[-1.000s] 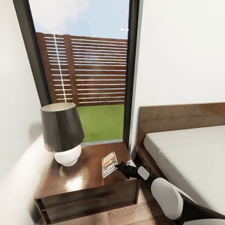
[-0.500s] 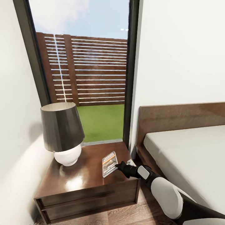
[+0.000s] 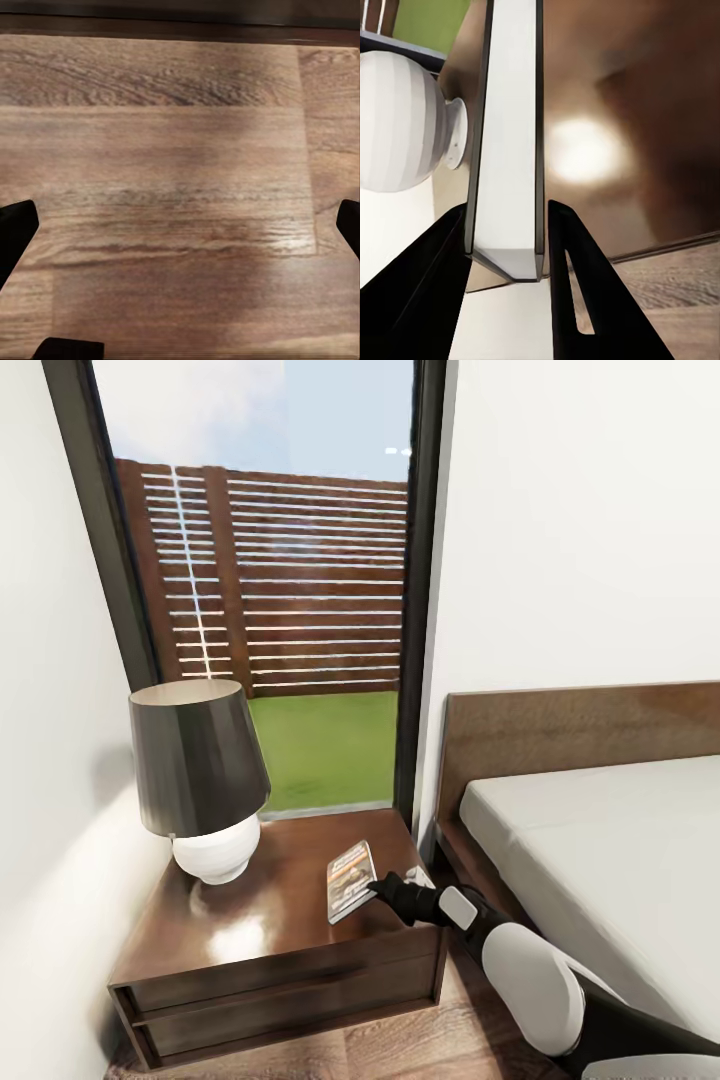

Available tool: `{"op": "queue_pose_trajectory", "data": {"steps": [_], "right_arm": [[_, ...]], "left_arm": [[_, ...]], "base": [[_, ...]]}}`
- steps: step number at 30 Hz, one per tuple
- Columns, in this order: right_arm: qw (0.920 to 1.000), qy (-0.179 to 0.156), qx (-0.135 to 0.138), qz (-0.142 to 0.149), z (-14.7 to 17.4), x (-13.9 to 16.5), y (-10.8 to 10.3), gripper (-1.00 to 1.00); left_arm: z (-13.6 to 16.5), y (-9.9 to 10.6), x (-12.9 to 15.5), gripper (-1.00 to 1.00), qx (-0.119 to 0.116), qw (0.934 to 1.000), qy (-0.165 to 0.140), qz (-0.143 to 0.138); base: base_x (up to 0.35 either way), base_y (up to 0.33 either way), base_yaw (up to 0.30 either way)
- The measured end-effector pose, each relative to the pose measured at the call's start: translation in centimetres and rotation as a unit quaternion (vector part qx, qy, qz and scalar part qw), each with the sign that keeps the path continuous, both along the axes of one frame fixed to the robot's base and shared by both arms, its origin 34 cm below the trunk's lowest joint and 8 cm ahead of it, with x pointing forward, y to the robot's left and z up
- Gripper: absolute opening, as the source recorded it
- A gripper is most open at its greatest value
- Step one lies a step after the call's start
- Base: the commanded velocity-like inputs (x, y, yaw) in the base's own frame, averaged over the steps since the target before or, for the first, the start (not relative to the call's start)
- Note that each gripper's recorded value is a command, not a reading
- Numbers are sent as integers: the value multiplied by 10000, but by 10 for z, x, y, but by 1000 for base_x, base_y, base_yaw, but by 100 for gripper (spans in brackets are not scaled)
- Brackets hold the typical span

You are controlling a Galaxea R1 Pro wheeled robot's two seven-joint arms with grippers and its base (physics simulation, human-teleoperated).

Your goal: In the bedroom, move the book from the bed onto either nightstand, and place the two sandals side by side next to the bed.

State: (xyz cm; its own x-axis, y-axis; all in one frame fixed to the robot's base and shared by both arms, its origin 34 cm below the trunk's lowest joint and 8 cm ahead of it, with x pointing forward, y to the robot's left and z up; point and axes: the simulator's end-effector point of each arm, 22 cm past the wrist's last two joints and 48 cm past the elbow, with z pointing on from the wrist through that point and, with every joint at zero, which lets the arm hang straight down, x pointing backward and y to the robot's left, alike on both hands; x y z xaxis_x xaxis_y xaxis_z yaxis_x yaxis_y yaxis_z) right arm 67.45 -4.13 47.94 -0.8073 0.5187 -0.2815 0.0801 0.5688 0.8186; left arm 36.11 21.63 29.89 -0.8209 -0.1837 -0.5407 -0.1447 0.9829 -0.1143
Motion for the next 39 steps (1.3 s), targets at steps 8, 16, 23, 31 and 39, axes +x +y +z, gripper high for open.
{"op": "queue_pose_trajectory", "data": {"steps": [8,16,23,31,39], "right_arm": [[10000,-36,-6,0,4,3,0,-100],[9999,-117,-2,-11,14,11,-2,-100],[10000,-75,-27,-7,8,16,-2,-100],[9999,38,-102,-39,-4,18,-5,-100],[9999,38,-142,-52,-2,21,-5,-100]], "left_arm": [[3,0,-3,100,10,10000,30,-5],[8,0,-6,100,1,10000,-15,-1],[4,0,-12,100,2,10000,73,3],[-1,0,-17,100,3,9999,168,4],[1,0,-15,100,-1,9999,135,6]], "base": [[0,0,0],[0,0,0],[0,0,0],[0,0,0],[0,0,0]]}}
